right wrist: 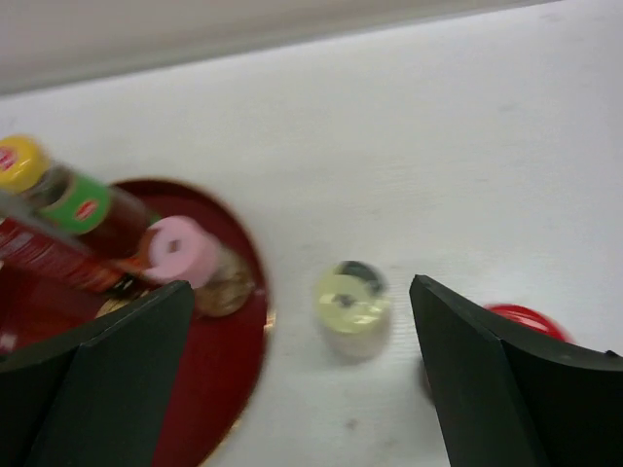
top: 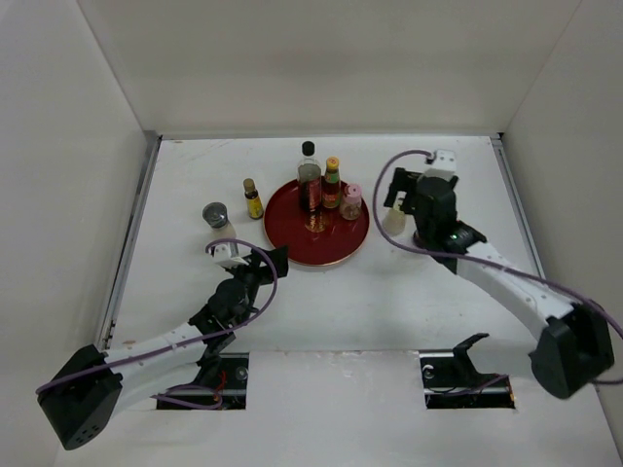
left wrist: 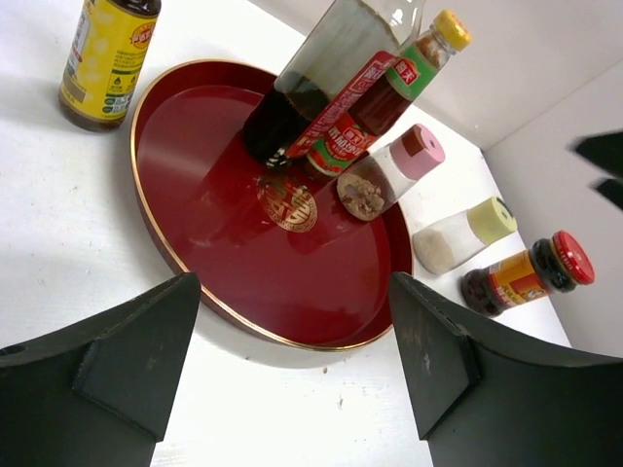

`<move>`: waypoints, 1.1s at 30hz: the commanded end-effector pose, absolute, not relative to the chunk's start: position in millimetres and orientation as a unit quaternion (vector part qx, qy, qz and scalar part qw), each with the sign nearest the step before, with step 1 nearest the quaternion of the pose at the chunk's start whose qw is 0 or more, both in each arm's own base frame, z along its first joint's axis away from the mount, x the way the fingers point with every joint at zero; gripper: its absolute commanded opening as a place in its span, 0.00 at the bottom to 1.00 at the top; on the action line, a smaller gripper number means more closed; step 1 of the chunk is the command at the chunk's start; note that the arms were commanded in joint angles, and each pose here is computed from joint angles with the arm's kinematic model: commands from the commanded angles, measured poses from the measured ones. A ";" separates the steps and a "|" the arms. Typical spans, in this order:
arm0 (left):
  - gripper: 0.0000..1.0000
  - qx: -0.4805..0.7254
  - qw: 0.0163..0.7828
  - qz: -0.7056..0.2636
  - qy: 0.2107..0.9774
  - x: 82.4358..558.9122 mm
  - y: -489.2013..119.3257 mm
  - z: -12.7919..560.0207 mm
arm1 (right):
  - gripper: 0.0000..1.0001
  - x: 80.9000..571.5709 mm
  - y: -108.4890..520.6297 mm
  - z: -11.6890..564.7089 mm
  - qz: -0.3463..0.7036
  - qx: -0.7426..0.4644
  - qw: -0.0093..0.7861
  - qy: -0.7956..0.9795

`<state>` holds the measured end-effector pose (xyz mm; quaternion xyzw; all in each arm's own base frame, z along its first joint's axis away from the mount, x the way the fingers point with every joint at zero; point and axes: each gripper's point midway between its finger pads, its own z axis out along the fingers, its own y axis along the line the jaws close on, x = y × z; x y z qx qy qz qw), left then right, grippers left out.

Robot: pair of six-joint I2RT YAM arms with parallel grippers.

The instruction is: Organize the condiment bottles

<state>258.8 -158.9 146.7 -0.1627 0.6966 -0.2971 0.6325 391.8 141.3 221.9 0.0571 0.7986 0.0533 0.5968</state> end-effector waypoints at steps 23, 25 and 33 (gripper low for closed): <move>0.78 -0.164 0.635 -0.319 0.684 258.9 -165.4 157.0 | 0.90 380.8 37.8 128.5 -0.007 0.188 0.525 0.830; 0.78 -0.164 0.636 -0.321 0.682 258.7 -165.2 158.8 | 0.78 381.3 33.8 132.1 -0.016 0.193 0.535 0.822; 0.78 -0.165 0.637 -0.322 0.681 258.5 -164.9 159.3 | 0.56 347.7 35.9 183.0 -0.017 0.194 0.597 0.778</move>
